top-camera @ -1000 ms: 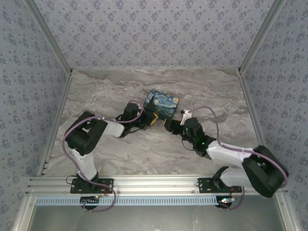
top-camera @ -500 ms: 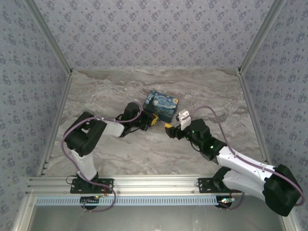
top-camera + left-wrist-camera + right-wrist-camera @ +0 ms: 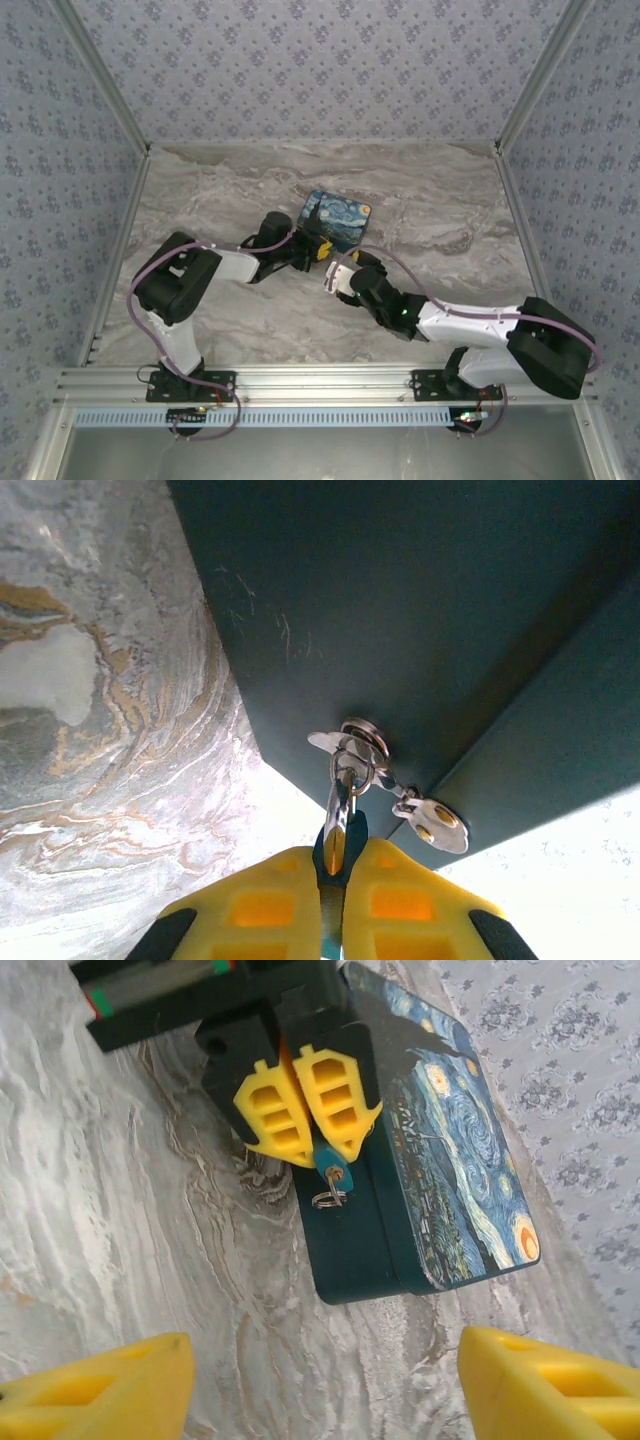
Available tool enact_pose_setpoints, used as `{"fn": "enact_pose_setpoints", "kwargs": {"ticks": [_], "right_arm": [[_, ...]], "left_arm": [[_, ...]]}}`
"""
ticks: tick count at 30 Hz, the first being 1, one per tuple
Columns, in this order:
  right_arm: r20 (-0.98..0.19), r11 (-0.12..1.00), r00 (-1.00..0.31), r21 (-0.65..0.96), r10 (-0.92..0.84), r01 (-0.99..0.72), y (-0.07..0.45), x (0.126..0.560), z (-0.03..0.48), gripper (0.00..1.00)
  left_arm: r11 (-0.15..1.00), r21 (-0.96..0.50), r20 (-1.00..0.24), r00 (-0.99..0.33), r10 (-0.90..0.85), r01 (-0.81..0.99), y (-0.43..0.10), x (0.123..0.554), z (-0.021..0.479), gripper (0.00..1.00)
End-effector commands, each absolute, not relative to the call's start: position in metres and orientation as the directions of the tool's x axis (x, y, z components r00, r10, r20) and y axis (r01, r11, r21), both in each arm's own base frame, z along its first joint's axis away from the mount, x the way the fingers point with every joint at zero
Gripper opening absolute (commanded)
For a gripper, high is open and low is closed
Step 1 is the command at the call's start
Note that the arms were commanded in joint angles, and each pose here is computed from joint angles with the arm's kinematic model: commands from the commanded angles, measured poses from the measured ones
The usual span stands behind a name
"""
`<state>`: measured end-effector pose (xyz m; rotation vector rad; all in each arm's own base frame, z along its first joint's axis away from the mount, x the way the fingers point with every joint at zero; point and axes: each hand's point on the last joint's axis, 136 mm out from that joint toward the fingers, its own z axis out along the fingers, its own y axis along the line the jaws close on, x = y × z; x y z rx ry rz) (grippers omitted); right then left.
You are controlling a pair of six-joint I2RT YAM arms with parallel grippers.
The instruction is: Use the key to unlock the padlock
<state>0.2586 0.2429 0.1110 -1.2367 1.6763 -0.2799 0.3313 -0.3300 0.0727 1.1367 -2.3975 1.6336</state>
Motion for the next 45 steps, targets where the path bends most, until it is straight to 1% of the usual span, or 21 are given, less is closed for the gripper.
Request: {"fn": "enact_pose_setpoints", "kwargs": {"ticks": [1,3,8,17,19,22,24,26,29,32,34,38,40,45], "right_arm": [[-0.557,0.430,0.060,-0.702,-0.829,-0.567,0.249,0.271,0.129,0.66],[-0.568,0.422,0.076,-0.688,-0.820,-0.591,0.252,0.272,0.127,0.66],[-0.638,0.435,0.089,-0.614,-0.765,-0.659,0.253,0.280,0.128,0.65],[-0.590,0.364,0.128,-0.639,-0.797,-0.678,0.257,0.294,0.118,0.64],[-0.589,0.365,0.122,-0.636,-0.799,-0.680,0.259,0.297,0.117,0.59],[-0.586,0.362,0.116,-0.633,-0.802,-0.684,0.264,0.301,0.113,0.50],[-0.582,0.360,0.112,-0.630,-0.805,-0.689,0.266,0.304,0.110,0.49],[-0.581,0.361,0.106,-0.627,-0.807,-0.691,0.267,0.306,0.107,0.41],[-0.580,0.367,0.096,-0.625,-0.809,-0.689,0.267,0.308,0.103,0.36],[-0.583,0.381,0.079,-0.621,-0.808,-0.685,0.265,0.312,0.101,0.28],[-0.587,0.389,0.071,-0.616,-0.806,-0.685,0.266,0.313,0.099,0.27],[-0.585,0.398,0.059,-0.618,-0.809,-0.678,0.265,0.316,0.096,0.19],[-0.588,0.404,0.058,-0.621,-0.807,-0.671,0.266,0.318,0.097,0.17],[-0.598,0.422,0.049,-0.620,-0.800,-0.662,0.265,0.321,0.098,0.09]], "left_arm": [[0.164,-0.813,0.414,-0.752,-0.513,-0.559,-0.340,0.328,0.100,0.00],[0.166,-0.813,0.411,-0.753,-0.514,-0.558,-0.340,0.328,0.100,0.00],[0.180,-0.811,0.412,-0.762,-0.500,-0.557,-0.345,0.325,0.101,0.00],[0.190,-0.804,0.416,-0.761,-0.498,-0.564,-0.347,0.323,0.096,0.00],[0.188,-0.804,0.417,-0.761,-0.497,-0.564,-0.348,0.323,0.097,0.00],[0.192,-0.806,0.415,-0.765,-0.492,-0.560,-0.350,0.323,0.097,0.00],[0.192,-0.806,0.415,-0.766,-0.492,-0.560,-0.350,0.324,0.096,0.00],[0.193,-0.803,0.418,-0.764,-0.491,-0.563,-0.351,0.323,0.095,0.00],[0.186,-0.802,0.425,-0.761,-0.490,-0.567,-0.351,0.323,0.095,0.00],[0.185,-0.804,0.423,-0.763,-0.488,-0.564,-0.352,0.323,0.095,0.00],[0.188,-0.803,0.424,-0.763,-0.487,-0.566,-0.352,0.322,0.094,0.00],[0.187,-0.802,0.426,-0.763,-0.486,-0.567,-0.352,0.322,0.094,0.00],[0.188,-0.802,0.425,-0.763,-0.486,-0.567,-0.352,0.322,0.093,0.00],[0.189,-0.800,0.426,-0.762,-0.488,-0.569,-0.352,0.322,0.092,0.00]]}}
